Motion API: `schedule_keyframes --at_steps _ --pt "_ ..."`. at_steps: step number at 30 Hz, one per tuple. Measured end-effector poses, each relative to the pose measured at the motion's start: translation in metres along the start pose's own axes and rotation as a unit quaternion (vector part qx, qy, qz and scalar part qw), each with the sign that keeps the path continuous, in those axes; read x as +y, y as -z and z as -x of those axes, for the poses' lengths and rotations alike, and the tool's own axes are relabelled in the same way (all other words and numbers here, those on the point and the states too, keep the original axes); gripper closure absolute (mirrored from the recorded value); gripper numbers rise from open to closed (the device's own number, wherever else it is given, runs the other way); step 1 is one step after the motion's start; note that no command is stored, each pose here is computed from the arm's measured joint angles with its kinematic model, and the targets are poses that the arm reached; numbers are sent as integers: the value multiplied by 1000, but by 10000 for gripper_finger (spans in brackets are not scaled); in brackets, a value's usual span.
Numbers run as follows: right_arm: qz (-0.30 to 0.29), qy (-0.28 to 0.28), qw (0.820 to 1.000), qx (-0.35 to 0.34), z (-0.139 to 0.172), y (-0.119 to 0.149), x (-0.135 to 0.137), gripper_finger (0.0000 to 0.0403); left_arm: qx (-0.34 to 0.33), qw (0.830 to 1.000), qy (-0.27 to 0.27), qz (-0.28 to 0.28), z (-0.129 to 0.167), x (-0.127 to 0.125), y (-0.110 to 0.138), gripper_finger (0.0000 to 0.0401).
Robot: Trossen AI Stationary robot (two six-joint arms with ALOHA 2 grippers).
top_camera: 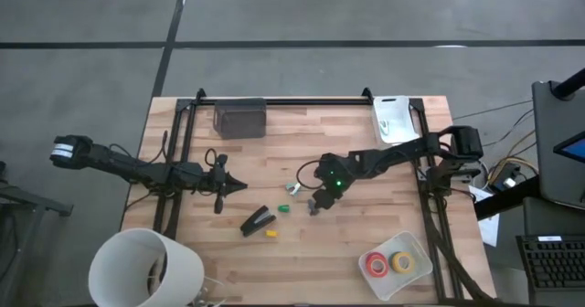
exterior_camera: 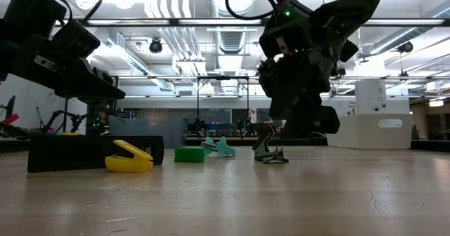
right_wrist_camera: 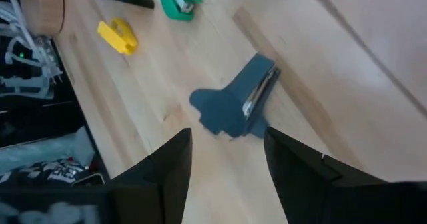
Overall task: Pick and place Stapler, Stapler remover, tape
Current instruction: Put the blue staple remover into the top white bin
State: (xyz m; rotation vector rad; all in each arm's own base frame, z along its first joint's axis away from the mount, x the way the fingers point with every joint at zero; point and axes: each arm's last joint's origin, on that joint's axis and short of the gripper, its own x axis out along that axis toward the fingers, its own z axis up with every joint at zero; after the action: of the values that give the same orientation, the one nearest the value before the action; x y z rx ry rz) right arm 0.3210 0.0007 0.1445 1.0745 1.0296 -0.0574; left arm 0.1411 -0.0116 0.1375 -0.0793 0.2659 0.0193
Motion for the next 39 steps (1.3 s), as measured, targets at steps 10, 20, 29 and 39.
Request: schedule_keyframes --at_steps 10,20,29,39 --pt "-7 -1 1000 -16 1 -3 0 246 0 1000 0 0 0 0 0 382" --pt "-17 -3 1000 -12 0 -1 1 275 0 1000 0 0 0 0 0 380" --pt "-16 -4 1000 -7 -1 1 2 287 0 1000 0 0 0 0 0 380" --pt "-12 2 1000 -1 -11 3 -1 299 0 1000 0 0 0 0 0 381"
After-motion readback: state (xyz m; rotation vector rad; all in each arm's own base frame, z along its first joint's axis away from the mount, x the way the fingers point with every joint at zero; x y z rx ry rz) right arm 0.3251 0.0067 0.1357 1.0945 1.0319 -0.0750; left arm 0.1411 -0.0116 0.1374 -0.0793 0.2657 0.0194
